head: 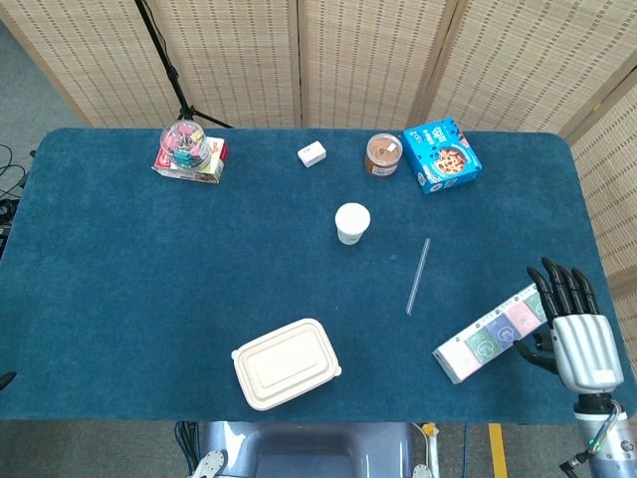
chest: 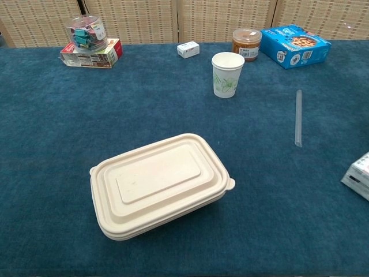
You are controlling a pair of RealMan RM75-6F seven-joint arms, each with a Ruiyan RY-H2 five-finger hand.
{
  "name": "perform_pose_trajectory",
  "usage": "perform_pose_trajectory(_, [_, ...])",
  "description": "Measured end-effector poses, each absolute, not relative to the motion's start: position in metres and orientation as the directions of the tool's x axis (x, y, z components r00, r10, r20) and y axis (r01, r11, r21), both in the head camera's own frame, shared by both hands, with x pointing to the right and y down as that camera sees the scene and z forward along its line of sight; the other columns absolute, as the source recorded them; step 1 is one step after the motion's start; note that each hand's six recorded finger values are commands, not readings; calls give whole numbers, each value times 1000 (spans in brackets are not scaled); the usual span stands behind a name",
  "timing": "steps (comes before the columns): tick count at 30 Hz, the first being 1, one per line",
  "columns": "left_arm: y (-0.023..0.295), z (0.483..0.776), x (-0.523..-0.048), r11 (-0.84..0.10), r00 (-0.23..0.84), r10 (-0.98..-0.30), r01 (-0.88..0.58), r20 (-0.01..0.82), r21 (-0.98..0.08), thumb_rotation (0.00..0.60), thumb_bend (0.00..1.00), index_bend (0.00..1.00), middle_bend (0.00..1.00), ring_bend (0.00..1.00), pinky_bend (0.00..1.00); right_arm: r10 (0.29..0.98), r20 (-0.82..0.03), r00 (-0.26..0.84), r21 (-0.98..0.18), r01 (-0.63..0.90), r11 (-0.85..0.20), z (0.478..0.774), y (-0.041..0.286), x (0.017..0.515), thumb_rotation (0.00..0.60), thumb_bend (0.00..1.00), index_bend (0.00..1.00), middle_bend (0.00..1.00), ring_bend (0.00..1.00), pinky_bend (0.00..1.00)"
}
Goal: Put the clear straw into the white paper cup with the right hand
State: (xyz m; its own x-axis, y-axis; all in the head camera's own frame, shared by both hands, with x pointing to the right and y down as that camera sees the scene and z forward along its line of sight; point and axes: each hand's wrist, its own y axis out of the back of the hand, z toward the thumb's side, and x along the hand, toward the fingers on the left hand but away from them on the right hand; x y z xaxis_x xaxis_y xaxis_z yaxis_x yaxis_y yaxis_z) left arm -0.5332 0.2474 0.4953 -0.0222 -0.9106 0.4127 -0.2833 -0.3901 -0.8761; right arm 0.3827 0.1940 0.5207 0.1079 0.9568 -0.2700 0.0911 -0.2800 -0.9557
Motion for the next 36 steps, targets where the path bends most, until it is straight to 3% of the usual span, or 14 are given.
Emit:
perform_pose_trajectory(13, [245, 499, -532, -398, -37, -905, -273, 423, -876, 600, 0, 0, 0, 0, 0, 891, -365, 269, -905, 123, -408, 560, 119, 321, 600, 0, 0, 0, 0, 0])
perform_pose_trajectory(22, [244, 499, -534, -396, -46, -905, -280, 424, -875, 600, 0, 0, 0, 0, 0, 869, -434, 237, -869, 144, -473, 607, 86, 317, 600, 0, 0, 0, 0, 0])
perform_pose_trajectory(36, [243, 503, -531, -406, -50, -900, -266, 433, -874, 600, 0, 0, 0, 0, 0, 835, -510, 205, -801, 241, -548, 645, 95, 279, 600, 0, 0, 0, 0, 0])
